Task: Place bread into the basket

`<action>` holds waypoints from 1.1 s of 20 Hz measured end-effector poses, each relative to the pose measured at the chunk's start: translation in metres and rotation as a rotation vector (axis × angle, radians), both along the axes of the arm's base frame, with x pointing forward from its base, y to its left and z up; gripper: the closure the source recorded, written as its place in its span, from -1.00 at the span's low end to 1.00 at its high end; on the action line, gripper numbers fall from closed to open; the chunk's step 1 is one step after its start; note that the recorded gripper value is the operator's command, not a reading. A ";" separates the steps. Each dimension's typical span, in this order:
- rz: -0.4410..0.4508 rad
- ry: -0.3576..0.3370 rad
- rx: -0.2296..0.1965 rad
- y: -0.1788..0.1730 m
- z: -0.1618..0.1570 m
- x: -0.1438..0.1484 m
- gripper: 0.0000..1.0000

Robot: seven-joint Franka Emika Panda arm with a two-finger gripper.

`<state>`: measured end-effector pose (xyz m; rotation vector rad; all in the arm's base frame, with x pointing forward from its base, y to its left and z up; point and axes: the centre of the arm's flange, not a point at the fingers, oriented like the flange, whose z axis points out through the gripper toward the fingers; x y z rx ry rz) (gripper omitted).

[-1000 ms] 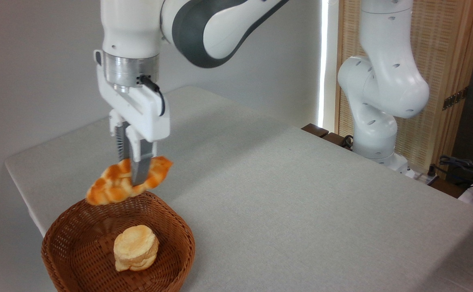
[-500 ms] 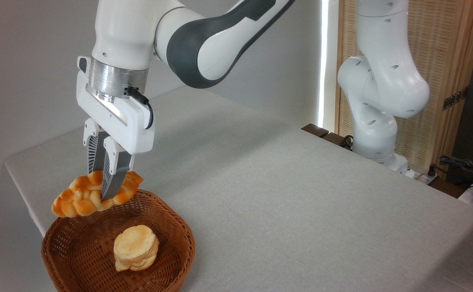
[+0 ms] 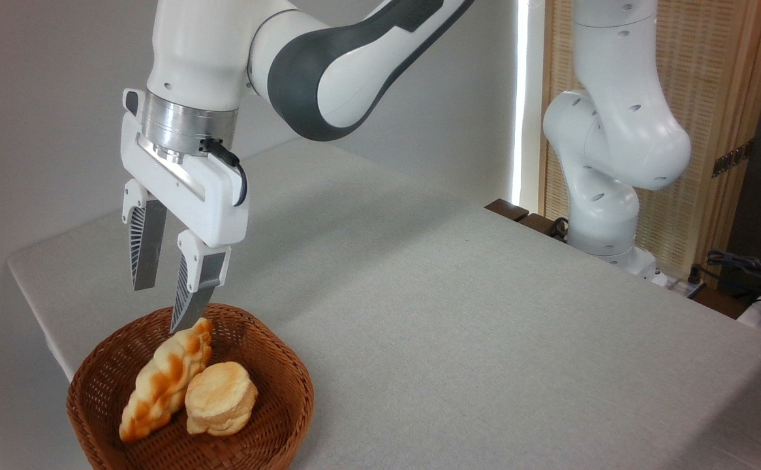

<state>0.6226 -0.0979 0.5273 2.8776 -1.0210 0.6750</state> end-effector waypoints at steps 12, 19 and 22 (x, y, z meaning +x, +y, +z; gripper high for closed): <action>-0.010 0.315 0.026 0.024 0.008 -0.044 -1.00; -0.039 0.436 0.053 0.026 -0.001 -0.059 -1.00; -0.050 0.444 0.077 0.029 0.002 -0.062 -1.00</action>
